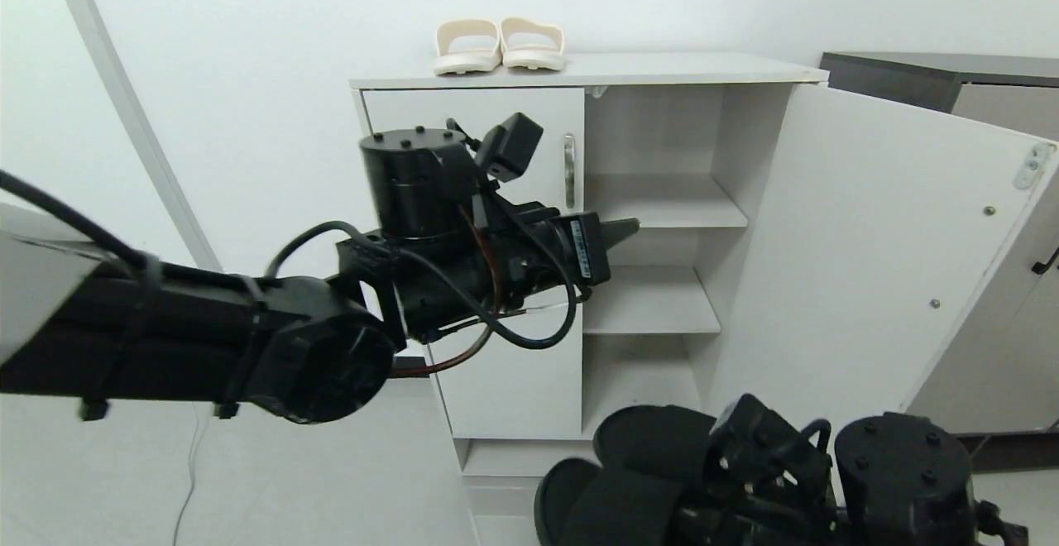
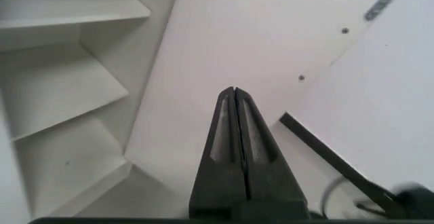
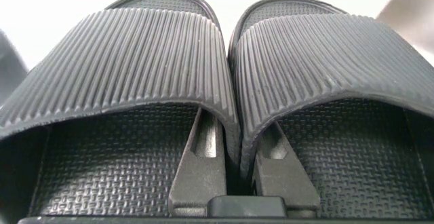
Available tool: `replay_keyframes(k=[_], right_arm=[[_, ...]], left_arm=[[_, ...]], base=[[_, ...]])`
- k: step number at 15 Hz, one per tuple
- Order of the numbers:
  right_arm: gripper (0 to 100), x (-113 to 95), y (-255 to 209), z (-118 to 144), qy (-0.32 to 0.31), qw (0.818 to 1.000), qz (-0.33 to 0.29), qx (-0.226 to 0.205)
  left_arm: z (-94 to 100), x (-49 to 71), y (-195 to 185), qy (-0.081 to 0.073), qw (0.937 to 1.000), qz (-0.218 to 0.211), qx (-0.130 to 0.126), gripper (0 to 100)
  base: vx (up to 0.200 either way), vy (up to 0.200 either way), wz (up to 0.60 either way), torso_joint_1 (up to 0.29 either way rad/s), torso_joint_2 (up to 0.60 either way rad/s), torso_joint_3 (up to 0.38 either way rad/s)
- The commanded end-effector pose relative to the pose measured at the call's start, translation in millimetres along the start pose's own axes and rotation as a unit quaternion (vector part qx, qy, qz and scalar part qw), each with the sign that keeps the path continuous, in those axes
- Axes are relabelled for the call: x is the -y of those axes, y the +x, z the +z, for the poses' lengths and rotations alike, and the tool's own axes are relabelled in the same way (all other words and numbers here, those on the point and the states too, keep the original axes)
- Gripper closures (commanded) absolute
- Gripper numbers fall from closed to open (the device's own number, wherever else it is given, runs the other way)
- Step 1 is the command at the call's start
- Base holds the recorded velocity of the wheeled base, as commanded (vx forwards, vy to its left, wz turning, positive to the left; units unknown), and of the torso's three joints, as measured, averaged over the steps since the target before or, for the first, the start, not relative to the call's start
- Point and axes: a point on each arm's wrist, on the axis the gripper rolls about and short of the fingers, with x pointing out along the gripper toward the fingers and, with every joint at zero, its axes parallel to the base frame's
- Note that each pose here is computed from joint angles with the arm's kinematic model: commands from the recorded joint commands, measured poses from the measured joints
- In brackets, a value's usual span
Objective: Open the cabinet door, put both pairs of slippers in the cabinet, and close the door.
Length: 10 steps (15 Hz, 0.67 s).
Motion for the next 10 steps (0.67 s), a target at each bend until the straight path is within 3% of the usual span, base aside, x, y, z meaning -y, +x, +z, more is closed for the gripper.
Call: replay_keyframes(k=[1, 2, 4, 6, 8, 9, 10], right_arm=[[100, 10, 24, 12, 0.036, 0.997, -0.061, 0.019], [100, 13, 37, 21, 0.064, 0.992, -0.098, 0.04], [100, 25, 49, 29, 0.073, 0.984, -0.151, 0.057], [100, 33, 59, 33, 0.079, 0.975, -0.195, 0.067], [100, 45, 70, 36, 0.085, 0.963, -0.245, 0.075], [100, 45, 70, 36, 0.085, 0.963, -0.245, 0.075], [100, 48, 75, 34, 0.085, 0.959, -0.262, 0.073]], left_arm=[[36.5, 14.4, -62, 0.015, 0.9985, 0.045, 0.025, 100], [42.2, 23.7, -95, 0.012, 0.9954, 0.091, 0.024, 100], [39.3, 36.3, -134, 0.015, 0.9888, 0.145, 0.032, 100], [34.5, 43.9, -166, 0.033, 0.9769, 0.207, 0.041, 100], [26.2, 41.0, -219, 0.072, 0.9415, 0.324, 0.06, 100], [26.2, 41.0, -219, 0.072, 0.9415, 0.324, 0.06, 100], [16.1, 44.9, -254, 0.087, 0.9011, 0.413, 0.101, 100]], base=[[0.0, 0.0, 0.0, 0.0, 0.0, 0.0], [0.0, 0.0, 0.0, 0.0, 0.0, 0.0], [0.0, 0.0, 0.0, 0.0, 0.0, 0.0], [0.0, 0.0, 0.0, 0.0, 0.0, 0.0], [0.0, 0.0, 0.0, 0.0, 0.0, 0.0], [0.0, 0.0, 0.0, 0.0, 0.0, 0.0], [0.0, 0.0, 0.0, 0.0, 0.0, 0.0]])
